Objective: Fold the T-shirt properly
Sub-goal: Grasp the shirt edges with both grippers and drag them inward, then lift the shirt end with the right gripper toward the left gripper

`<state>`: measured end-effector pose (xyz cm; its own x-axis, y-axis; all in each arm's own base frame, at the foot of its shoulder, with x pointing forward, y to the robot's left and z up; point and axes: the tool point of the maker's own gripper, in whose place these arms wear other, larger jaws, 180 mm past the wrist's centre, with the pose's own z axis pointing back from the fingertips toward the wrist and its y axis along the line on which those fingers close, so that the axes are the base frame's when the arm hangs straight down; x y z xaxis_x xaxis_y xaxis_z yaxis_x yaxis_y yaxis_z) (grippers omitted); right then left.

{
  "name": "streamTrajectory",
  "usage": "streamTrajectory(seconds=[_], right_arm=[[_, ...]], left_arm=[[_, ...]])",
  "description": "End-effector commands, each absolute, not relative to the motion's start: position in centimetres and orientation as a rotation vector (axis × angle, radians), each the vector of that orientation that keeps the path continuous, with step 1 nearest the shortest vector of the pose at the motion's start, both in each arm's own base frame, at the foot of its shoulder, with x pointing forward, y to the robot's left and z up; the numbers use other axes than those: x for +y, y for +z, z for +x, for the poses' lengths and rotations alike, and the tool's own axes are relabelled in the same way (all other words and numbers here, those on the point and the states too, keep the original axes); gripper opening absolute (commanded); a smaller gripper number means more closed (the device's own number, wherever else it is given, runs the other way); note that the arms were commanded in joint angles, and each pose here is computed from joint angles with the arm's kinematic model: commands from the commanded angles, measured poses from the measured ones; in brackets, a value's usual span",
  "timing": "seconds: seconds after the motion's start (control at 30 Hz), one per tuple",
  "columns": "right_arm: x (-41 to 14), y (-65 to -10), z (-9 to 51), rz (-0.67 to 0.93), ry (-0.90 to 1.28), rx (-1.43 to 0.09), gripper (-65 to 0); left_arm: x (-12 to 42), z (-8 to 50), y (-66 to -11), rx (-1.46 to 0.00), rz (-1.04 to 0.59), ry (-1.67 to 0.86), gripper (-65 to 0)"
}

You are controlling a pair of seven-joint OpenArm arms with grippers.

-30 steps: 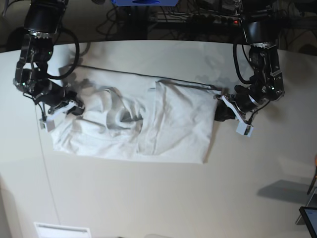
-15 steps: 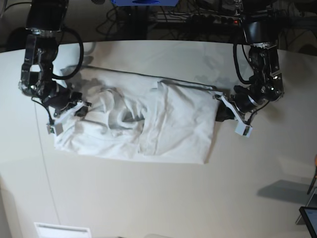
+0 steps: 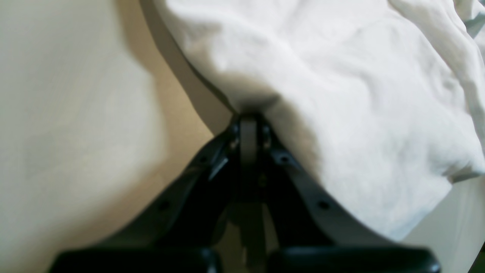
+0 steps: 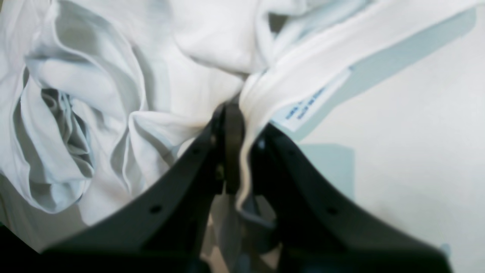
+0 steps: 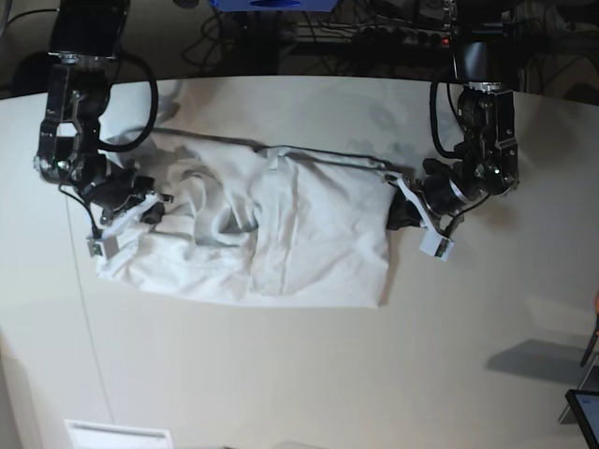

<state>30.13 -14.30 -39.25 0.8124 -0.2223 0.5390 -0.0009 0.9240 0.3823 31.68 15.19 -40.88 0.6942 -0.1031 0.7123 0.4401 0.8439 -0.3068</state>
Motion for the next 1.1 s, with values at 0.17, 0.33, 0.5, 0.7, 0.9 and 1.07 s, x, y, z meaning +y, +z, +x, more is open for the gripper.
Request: streamTrajectory(seconds=[0.17,0.33,0.5,0.7,0.9,1.07], right_arm=[[-14.0,-37.1,31.4,0.388,-0.086,-0.687,-64.7],[-13.4,-35.4,31.3,0.315,0.013,-0.732,-64.7],[-13.4,-35.3,31.3,0.25,0.061,-0.737,-64.7],[-13.4,-35.3,31.3,0.25,0.062,-0.737,-64.7],[-13.3,-35.2,31.3,0.251,0.065,-0.739,-64.7],[-13.1,-33.7,31.6,0.248,0.081,-0.781,-64.7]], left_arm=[[15.8,31.4,-41.2,-0.714,-0.454,-0.343,-65.0],[15.6,31.4,-41.2,-0.714,-0.456,-0.35,-65.0],[15.5,31.3,-41.3,-0.711,-0.458,-0.349,-65.0],[15.5,31.3,-41.3,-0.711,-0.458,-0.349,-65.0],[15.5,31.3,-41.3,-0.711,-0.458,-0.349,-65.0],[15.5,31.3,-41.3,-0.711,-0.458,-0.349,-65.0]])
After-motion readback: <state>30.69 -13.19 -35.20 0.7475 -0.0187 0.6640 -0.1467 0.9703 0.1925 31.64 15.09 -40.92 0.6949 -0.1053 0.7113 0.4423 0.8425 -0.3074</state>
